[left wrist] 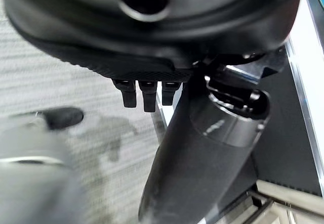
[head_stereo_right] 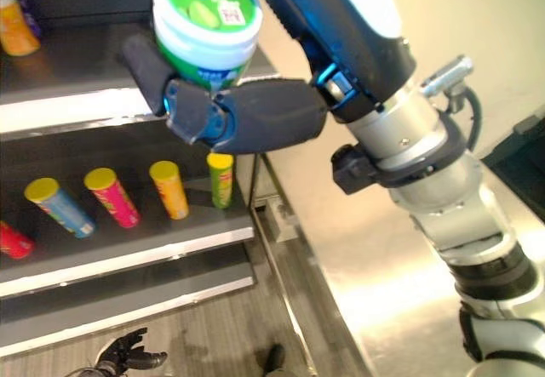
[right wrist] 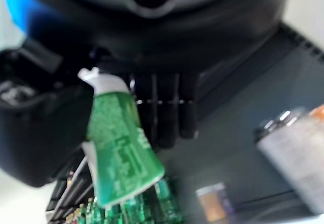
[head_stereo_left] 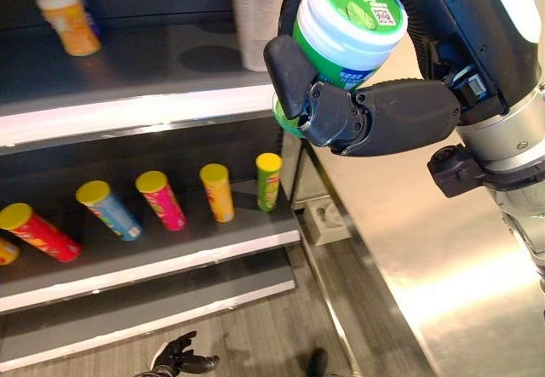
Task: Put the goods on the table back onto the shelves and tidy them up.
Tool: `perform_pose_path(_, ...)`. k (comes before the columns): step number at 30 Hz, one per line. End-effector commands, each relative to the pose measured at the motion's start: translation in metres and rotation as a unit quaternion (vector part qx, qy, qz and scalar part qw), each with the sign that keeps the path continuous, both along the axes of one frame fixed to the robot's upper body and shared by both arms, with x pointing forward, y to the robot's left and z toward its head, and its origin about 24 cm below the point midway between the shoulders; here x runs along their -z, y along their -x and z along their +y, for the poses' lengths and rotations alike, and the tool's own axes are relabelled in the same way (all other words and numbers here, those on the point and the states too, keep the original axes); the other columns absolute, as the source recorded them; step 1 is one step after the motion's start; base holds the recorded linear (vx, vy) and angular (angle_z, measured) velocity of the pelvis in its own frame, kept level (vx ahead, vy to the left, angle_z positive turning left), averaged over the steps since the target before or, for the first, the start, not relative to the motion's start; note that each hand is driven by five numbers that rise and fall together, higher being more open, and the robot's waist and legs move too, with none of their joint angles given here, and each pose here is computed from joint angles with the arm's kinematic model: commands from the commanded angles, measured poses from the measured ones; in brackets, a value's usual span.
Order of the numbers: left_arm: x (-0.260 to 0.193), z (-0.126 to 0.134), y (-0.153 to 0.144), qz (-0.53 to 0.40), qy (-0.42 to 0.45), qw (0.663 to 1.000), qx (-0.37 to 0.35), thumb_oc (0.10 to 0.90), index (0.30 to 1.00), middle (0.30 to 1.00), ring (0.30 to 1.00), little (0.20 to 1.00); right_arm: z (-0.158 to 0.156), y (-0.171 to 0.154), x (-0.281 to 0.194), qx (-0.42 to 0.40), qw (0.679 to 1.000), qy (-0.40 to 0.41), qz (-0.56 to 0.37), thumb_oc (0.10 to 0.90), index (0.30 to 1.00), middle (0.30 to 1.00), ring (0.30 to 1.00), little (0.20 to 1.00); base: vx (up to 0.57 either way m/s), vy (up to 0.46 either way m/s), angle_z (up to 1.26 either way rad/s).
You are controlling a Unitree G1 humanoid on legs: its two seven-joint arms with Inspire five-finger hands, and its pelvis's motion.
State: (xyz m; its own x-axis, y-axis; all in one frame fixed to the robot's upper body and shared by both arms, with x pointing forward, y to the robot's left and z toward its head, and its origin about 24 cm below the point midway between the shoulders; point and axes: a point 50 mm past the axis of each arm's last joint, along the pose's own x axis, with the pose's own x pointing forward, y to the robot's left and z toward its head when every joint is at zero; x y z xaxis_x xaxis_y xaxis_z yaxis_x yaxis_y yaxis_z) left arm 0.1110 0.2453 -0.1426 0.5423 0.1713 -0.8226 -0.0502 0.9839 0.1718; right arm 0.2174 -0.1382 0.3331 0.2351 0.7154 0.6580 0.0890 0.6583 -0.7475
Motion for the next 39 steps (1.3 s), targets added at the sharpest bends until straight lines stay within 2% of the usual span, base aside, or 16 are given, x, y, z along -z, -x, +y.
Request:
perform_pose_path(1, -0.008, 0.012, -0.006, -0.015, -0.037, 0.998, 0.047, 0.8, 0.9, 0.9, 0.9, 0.9, 0.0, 0.007, -0.022, -0.016, 0.998, -0.042, -0.048, 0.4, 0.3, 0.3, 0.3, 0.3, -0.1, 0.314, 0.33)
perform_pose_path(5, -0.011, 0.017, -0.01, -0.016, -0.057, 0.996, 0.065, 0.8, 0.9, 0.9, 0.9, 0.9, 0.008, 0.002, -0.019, -0.005, 0.998, -0.04, -0.055, 0.4, 0.3, 0.3, 0.3, 0.3, -0.18, 0.523, 0.27)
perform_pose_path(10, -0.02, 0.043, -0.013, -0.018, -0.093, 0.994, 0.048, 0.8, 0.9, 0.9, 0.9, 0.9, 0.018, -0.001, -0.022, -0.014, 0.998, -0.034, -0.059, 0.4, 0.3, 0.3, 0.3, 0.3, -0.17, 0.2, -0.17)
perform_pose_path(13, -0.02, 0.042, -0.012, -0.018, -0.09, 0.994, 0.054, 0.8, 0.9, 0.9, 0.9, 0.9, 0.016, -0.005, -0.022, 0.0, 0.998, -0.024, -0.055, 0.4, 0.3, 0.3, 0.3, 0.3, 0.0, -0.013, 0.19)
perform_pose_path(18, -0.014, 0.032, -0.006, -0.012, -0.064, 0.998, 0.028, 0.8, 0.9, 0.9, 0.9, 0.9, 0.027, -0.018, -0.027, 0.002, 0.998, -0.034, -0.049, 0.4, 0.3, 0.3, 0.3, 0.3, 0.09, -0.095, 0.27)
perform_pose_path(22, -0.008, 0.021, -0.001, 0.004, -0.056, 0.998, 0.042, 0.8, 0.9, 0.9, 0.9, 0.9, 0.042, -0.03, -0.032, 0.021, 0.998, -0.027, -0.055, 0.4, 0.3, 0.3, 0.3, 0.3, 0.08, -0.078, 0.1)
perform_pose_path(26, -0.006, 0.021, 0.003, 0.011, -0.061, 0.997, 0.042, 0.8, 0.9, 0.9, 0.9, 0.9, 0.048, -0.042, -0.037, 0.037, 0.997, -0.04, -0.052, 0.4, 0.3, 0.3, 0.3, 0.3, 0.05, -0.043, 0.27)
perform_pose_path(33, -0.005, 0.026, 0.009, 0.024, -0.069, 0.997, 0.038, 0.8, 0.9, 0.9, 0.9, 0.9, 0.046, -0.075, -0.038, 0.098, 0.994, -0.055, -0.019, 0.4, 0.3, 0.3, 0.3, 0.3, 0.02, -0.019, 0.22)
perform_pose_path(39, -0.007, 0.029, 0.009, 0.023, -0.076, 0.996, 0.046, 0.8, 0.9, 0.9, 0.9, 0.9, 0.022, -0.114, -0.033, 0.191, 0.978, -0.085, 0.029, 0.4, 0.3, 0.3, 0.3, 0.3, 0.0, -0.014, 0.29)
